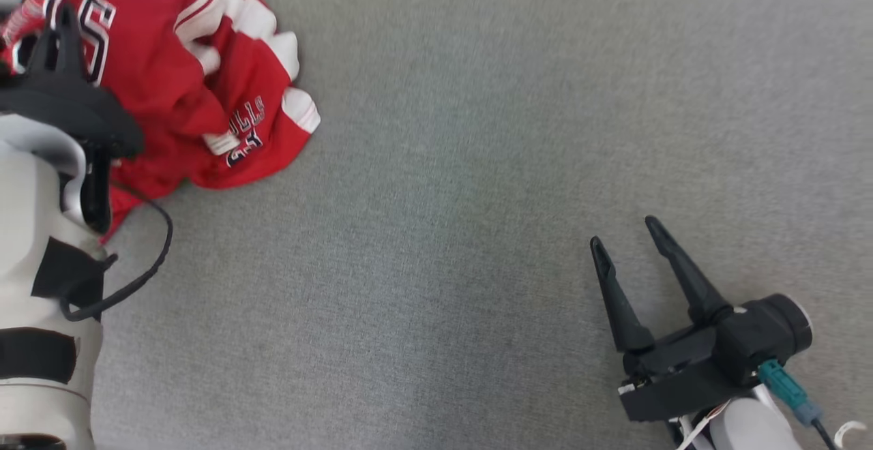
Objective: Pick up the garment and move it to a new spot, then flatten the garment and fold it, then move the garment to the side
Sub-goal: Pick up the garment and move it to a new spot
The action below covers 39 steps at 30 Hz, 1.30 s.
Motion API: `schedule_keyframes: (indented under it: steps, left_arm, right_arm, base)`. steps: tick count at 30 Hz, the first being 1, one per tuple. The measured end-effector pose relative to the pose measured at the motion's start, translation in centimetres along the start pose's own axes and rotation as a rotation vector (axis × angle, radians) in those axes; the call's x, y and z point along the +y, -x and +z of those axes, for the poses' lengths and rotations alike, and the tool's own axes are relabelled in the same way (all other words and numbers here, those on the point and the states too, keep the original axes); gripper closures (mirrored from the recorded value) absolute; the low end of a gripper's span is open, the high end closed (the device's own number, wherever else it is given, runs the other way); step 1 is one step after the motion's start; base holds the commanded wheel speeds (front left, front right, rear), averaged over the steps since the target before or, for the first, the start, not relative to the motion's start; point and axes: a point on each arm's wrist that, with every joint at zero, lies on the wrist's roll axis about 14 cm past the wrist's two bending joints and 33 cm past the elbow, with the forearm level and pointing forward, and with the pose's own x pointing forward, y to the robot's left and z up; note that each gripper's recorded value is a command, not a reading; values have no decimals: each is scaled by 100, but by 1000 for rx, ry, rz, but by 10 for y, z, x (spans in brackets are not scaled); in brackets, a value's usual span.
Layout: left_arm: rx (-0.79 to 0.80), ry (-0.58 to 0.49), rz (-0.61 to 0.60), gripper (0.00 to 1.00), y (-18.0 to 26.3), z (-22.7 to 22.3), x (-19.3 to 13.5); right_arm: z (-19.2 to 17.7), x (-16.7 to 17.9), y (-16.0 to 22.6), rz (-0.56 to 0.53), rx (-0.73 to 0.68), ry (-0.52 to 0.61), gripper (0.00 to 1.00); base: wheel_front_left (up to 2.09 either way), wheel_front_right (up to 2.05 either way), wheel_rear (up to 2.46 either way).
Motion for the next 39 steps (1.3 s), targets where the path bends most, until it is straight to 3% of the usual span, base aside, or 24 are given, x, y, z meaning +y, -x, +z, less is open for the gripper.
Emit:
schedule_keyframes:
  steps: [8, 13, 18, 33, 39]
  left_arm:
    - [-289, -7, -175, 100, 23, 94, -53]
    - [-326, -20, -290, 100, 45, 123, -88]
    - [-362, -18, -442, 100, 64, 145, -144]
    - [-280, -2, -886, 100, 127, 135, -320]
    - [-196, -24, -1041, 100, 148, 102, -382]
  right_arm:
    - [25, 15, 22, -35, -39, -21, 0]
    - [45, 23, 38, -62, -81, -24, 0]
    - [60, 14, 61, -130, -114, -14, 0]
    - [92, -39, 142, -415, -199, 33, 0]
    - [98, -58, 163, -505, -214, 47, 0]
  base:
    - [0, 0, 0]
    - [0, 0, 0]
    - [0, 0, 0]
    - [0, 0, 0]
    - [0, 0, 0]
